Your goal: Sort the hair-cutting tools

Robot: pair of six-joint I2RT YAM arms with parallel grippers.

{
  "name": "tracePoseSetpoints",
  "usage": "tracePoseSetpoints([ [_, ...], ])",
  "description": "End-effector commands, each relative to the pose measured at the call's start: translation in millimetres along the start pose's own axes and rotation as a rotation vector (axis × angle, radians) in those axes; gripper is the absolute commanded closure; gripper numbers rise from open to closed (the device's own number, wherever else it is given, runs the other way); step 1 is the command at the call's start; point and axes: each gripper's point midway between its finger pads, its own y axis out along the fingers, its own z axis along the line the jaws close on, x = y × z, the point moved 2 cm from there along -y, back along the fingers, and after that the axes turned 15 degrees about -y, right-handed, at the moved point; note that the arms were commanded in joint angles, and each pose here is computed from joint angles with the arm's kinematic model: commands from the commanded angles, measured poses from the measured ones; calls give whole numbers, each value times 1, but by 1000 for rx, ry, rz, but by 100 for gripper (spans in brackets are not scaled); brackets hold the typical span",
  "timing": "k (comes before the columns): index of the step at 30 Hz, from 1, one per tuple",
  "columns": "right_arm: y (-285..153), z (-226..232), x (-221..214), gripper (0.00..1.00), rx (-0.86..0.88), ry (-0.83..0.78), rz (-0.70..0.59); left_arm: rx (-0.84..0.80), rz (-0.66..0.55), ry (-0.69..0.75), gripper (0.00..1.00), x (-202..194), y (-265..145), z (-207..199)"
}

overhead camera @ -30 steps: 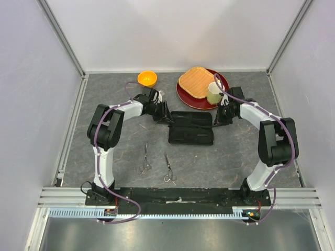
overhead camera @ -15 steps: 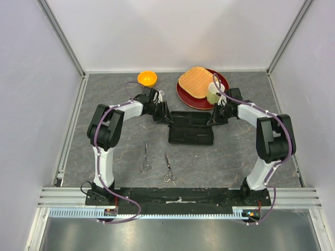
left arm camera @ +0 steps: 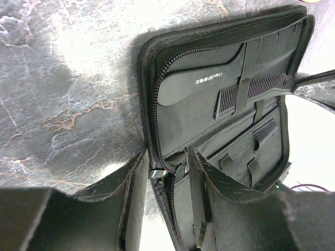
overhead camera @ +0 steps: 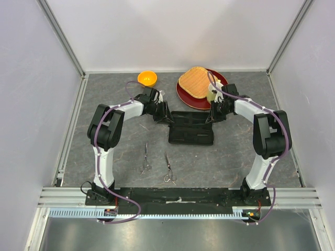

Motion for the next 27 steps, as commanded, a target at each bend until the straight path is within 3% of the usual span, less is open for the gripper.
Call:
tracePoseSetpoints([
  [1,-9,-43,-32,99,-164,-57,114,34,-15,62,57,1,9,-1],
  [10,-10,-61,-37,100,-249,-18,113,84,-26,50,57,7,10,3],
  [27,31,-16,-41,98,-43,31,59,38,-4,56,54,6,14,-4],
])
